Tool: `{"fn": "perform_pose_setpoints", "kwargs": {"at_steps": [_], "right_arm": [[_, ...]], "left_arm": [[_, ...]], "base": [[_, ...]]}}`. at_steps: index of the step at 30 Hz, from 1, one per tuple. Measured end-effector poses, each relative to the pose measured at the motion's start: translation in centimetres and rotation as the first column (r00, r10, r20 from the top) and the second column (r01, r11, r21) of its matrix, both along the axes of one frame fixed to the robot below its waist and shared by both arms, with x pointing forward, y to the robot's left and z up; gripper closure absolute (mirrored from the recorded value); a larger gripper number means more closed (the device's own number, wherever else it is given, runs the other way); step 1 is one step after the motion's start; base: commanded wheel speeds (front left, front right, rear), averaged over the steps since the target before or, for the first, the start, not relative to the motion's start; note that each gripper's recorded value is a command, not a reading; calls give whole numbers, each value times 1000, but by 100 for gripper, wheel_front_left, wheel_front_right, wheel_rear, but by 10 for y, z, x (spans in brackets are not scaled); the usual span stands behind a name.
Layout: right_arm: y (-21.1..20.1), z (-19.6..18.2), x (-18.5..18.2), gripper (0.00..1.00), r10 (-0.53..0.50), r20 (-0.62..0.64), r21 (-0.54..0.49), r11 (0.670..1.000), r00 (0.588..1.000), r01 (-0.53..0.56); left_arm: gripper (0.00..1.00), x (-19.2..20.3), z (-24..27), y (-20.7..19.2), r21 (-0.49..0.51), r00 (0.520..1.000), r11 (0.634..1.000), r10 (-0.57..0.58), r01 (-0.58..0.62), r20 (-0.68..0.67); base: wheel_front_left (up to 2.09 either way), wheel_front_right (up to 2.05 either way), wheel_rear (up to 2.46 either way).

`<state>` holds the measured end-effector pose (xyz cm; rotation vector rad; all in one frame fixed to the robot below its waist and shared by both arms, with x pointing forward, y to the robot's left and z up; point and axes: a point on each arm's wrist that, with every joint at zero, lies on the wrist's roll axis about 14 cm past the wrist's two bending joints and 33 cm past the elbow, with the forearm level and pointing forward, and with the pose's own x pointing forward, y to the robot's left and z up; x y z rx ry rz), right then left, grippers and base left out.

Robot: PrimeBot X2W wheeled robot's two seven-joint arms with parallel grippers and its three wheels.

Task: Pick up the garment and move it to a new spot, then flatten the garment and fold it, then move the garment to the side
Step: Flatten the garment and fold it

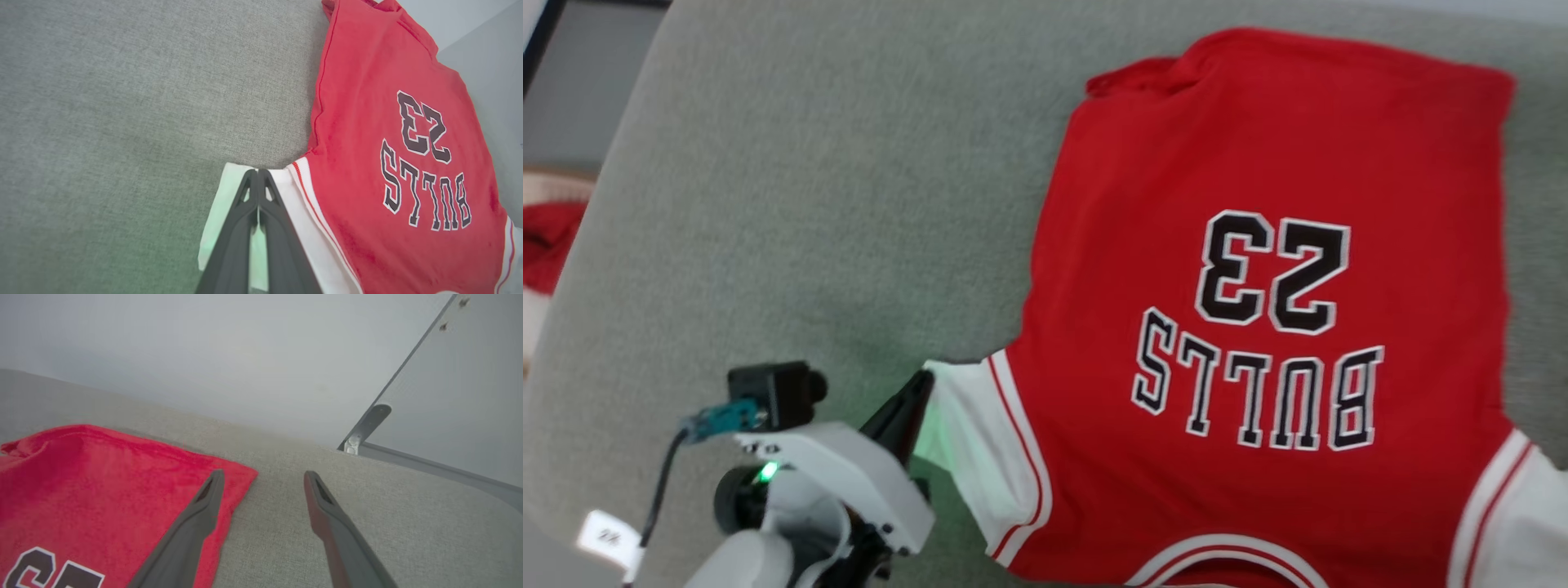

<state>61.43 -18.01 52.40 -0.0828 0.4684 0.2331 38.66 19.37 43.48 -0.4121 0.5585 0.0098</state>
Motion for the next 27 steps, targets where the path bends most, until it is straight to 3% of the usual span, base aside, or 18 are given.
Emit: {"fn": "perform_pose_setpoints", "kwargs": {"at_steps": [9,16,18,25,27], "right_arm": [[16,-66,39,0,-16,-297,-15,1000,955,12],[30,-117,45,0,-32,-493,-37,999,869,16],[32,-132,42,0,-43,-559,-42,999,828,23],[35,-147,41,0,-87,-664,-66,996,743,58],[35,-149,38,100,-97,-691,-70,995,716,68]], "left_arm": [[100,11,-28,0,-9,999,1000,11,-11,-34],[100,13,-45,6,-10,997,1000,29,-29,-68],[100,13,-48,9,-8,996,999,41,-41,-75],[100,14,-56,17,0,994,998,62,-63,-89],[100,14,-57,17,0,994,998,65,-65,-90]], "base": [[0,0,0],[0,0,0],[0,0,0],[0,0,0],[0,0,0]]}}
